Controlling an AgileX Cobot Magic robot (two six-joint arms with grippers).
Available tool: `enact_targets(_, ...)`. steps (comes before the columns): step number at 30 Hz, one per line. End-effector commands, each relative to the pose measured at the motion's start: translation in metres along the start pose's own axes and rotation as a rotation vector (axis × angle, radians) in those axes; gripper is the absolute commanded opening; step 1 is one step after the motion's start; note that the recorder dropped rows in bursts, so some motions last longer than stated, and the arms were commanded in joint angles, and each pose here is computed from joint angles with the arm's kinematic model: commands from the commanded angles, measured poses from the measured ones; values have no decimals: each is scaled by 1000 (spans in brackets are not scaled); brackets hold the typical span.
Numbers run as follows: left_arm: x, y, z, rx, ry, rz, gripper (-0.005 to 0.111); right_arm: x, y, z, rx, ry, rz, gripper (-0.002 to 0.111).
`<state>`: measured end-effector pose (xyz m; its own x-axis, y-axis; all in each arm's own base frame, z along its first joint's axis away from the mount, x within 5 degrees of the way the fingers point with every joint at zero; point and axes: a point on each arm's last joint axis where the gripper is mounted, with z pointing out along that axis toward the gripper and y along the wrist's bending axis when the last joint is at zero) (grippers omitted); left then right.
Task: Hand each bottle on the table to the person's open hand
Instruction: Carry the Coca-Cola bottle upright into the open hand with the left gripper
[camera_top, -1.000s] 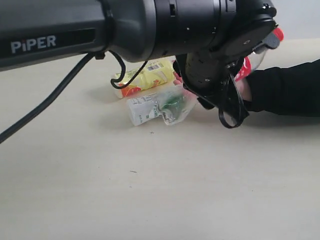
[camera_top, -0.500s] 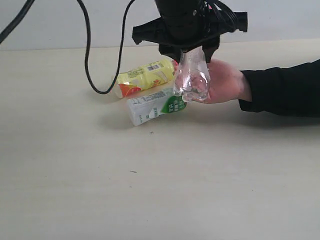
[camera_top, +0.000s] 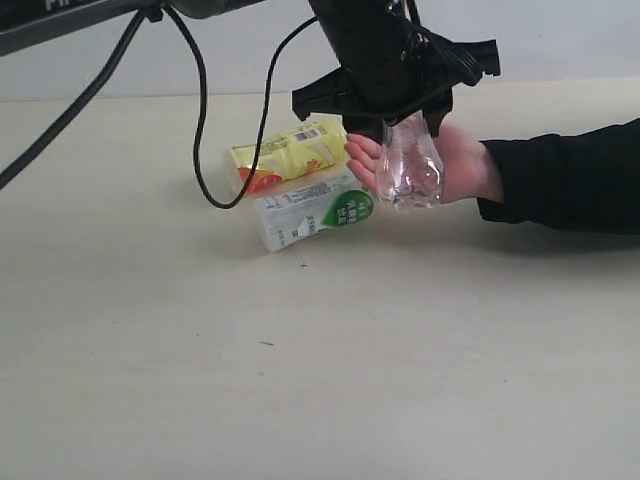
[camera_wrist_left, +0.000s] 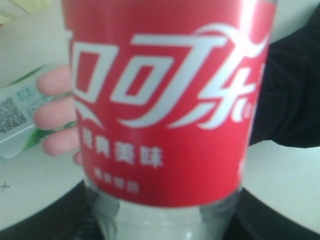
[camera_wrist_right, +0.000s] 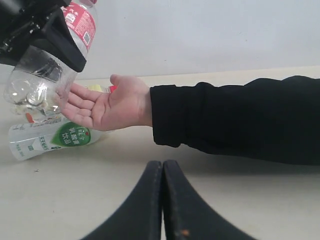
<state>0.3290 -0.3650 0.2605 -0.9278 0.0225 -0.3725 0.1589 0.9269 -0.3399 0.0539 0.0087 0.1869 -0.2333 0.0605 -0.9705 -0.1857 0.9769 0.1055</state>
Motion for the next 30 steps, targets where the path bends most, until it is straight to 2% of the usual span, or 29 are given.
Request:
enact_targets(1,-1,-2,10,24,-16,-31,0,1,0,0,-6,-7,-9,0)
enact_targets(7,0,-1,28,32,-22,-50,0,1,0,0,-6,-7,-9,0)
enact_targets(13,-6,5,32,64,5,-89,0,1,0,0,-6,-7,-9,0)
enact_targets(19,-16,21,38,224,168,-155,0,1,0,0,-6,-7,-9,0)
enact_targets(22,-19,30,45,265,218,-168,0,1,0,0,-6,-7,-9,0)
enact_targets(30,-24,38,61,270,189,-206,0,1,0,0,-6,-7,-9,0)
